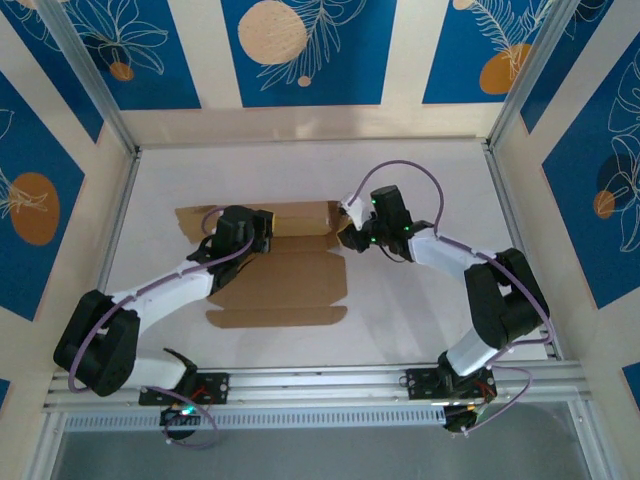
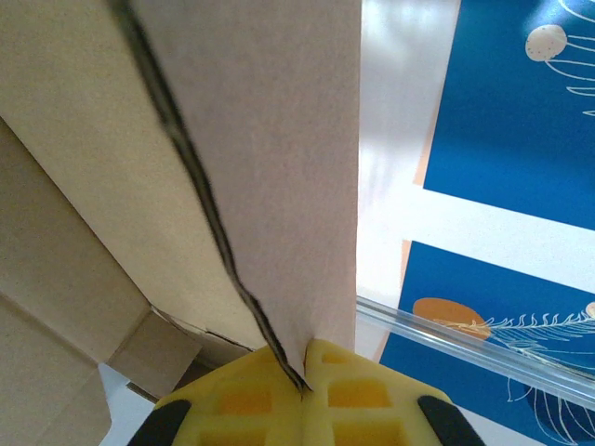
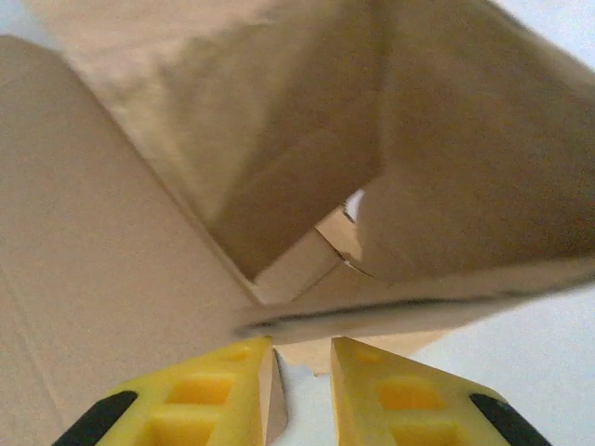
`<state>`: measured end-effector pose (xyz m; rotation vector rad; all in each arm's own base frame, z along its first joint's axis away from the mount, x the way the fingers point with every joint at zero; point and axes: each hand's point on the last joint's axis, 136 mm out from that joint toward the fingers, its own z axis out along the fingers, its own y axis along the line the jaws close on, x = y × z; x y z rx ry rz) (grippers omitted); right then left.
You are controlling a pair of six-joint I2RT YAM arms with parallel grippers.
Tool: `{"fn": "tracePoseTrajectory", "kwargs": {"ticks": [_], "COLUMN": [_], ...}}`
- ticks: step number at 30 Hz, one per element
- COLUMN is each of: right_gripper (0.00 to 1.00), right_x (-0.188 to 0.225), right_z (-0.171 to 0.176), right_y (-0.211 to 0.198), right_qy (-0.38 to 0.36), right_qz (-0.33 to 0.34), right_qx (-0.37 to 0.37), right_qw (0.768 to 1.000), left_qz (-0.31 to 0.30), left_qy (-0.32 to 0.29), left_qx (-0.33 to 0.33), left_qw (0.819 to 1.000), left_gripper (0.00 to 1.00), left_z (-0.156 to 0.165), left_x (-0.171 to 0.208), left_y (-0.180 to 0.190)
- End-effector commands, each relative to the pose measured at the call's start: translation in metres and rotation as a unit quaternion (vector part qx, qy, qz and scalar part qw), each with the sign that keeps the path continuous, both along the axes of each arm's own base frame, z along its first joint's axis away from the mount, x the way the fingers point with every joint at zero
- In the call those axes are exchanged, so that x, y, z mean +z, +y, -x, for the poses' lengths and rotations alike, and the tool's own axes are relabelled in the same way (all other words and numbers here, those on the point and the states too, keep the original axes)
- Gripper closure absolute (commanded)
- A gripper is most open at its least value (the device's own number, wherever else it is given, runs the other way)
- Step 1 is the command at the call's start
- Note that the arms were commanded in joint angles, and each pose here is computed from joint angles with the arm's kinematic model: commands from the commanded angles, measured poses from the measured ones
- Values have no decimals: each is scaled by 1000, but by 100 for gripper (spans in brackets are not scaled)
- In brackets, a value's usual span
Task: Fold the paper box
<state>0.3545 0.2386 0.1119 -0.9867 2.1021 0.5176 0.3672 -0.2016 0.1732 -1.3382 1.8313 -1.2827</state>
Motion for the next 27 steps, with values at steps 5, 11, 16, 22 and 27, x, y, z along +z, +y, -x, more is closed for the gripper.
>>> {"fn": "tracePoseTrajectory", "kwargs": {"ticks": [5, 11, 16, 22, 27], "right_gripper": [73, 73, 76, 77, 77], "right_x": [32, 64, 56, 46, 28], "right_z": [25, 23, -3, -55, -88], "right_y": [12, -24, -58, -107, -131], "right_qy": [-83, -81, -99, -134, -111], "right_qz": [-10, -63, -17, 58, 96], "right_qx": [114, 95, 42, -67, -118], "right_qw": [990, 990, 994, 987, 982], "left_qz": [-6, -10, -8, -6, -3], "left_qy": [23, 32, 32, 33, 36], "left_qx": [-24, -28, -36, -43, -45], "left_qw": [999, 999, 999, 998, 998], "left_gripper": [100, 100, 100, 100, 100], "left_z": [7, 9, 10, 11, 9], "left_x": [-14, -20, -18, -18, -19], "left_y": [-7, -7, -9, -11, -12]}}
